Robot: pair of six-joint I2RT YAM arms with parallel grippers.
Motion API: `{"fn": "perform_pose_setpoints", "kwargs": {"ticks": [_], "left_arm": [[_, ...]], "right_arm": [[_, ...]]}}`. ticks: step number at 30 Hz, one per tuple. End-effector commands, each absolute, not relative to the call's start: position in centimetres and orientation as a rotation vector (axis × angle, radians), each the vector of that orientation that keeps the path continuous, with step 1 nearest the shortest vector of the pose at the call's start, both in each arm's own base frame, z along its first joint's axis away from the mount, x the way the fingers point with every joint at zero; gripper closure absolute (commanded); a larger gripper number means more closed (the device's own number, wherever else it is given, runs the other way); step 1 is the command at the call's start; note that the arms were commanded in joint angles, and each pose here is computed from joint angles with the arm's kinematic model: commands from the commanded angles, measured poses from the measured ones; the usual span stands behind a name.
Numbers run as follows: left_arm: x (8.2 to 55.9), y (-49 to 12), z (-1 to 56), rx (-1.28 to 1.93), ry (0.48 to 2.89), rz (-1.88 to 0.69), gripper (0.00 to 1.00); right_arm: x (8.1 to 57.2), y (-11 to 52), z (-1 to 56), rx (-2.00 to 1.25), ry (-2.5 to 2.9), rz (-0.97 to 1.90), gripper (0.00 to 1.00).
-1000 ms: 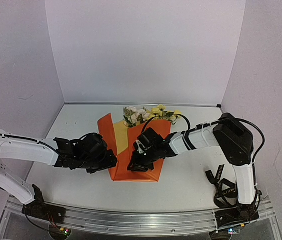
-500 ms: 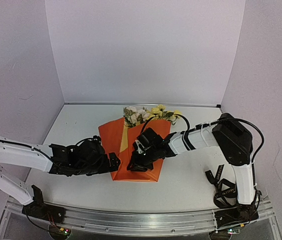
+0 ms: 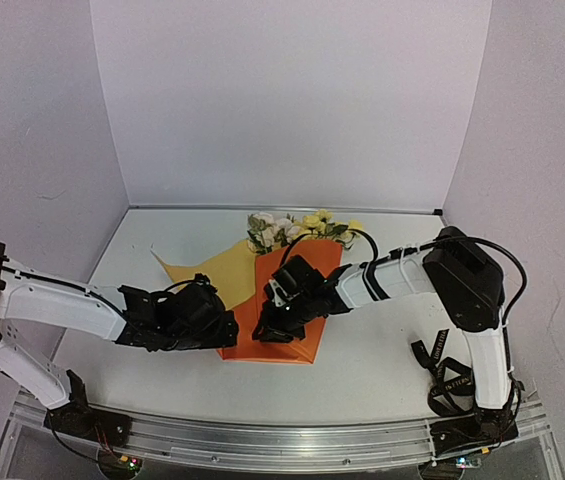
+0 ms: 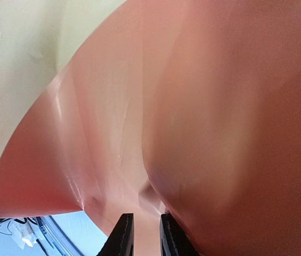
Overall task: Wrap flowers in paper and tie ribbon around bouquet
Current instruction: Fold the 2/3-folded wrapping paper at the center of the board.
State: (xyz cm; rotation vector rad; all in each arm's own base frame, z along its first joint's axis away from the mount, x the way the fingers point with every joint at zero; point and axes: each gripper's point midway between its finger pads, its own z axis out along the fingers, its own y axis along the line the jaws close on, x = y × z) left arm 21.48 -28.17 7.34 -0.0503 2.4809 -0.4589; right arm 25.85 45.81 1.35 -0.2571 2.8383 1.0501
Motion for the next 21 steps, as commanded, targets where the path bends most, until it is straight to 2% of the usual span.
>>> {"fn": "perform_pose_setpoints", "kwargs": {"ticks": [1, 3, 9, 11, 14, 21], "left_arm": [[21.6, -26.5, 7.1, -0.169, 2.461, -0.412, 0.30], [21.5, -26.5, 6.9, -0.191, 2.464, -0.429, 0.40], [21.3, -25.9, 6.2, -0.236, 2.467, -0.429, 0.81], [21.3, -25.5, 6.7, -0.250, 2.452, -0.432, 0.91], [21.4, -25.0, 7.9, -0.261, 2.422, -0.441, 0.99], [21.6, -26.1, 10.9, -0.219, 2.366, -0.554, 1.00]], "right_arm": [[25.3, 45.2, -1.1, -0.263, 2.894, 0.948, 0.80], [25.3, 45.2, -1.2, -0.264, 2.897, 0.944, 0.80], [25.1, 45.1, -1.2, -0.286, 2.899, 0.932, 0.80], [24.9, 45.0, -1.4, -0.304, 2.903, 0.917, 0.80], [24.8, 44.9, -1.6, -0.327, 2.909, 0.900, 0.80], [23.6, 44.2, -2.0, -0.463, 2.912, 0.776, 0.77]]}}
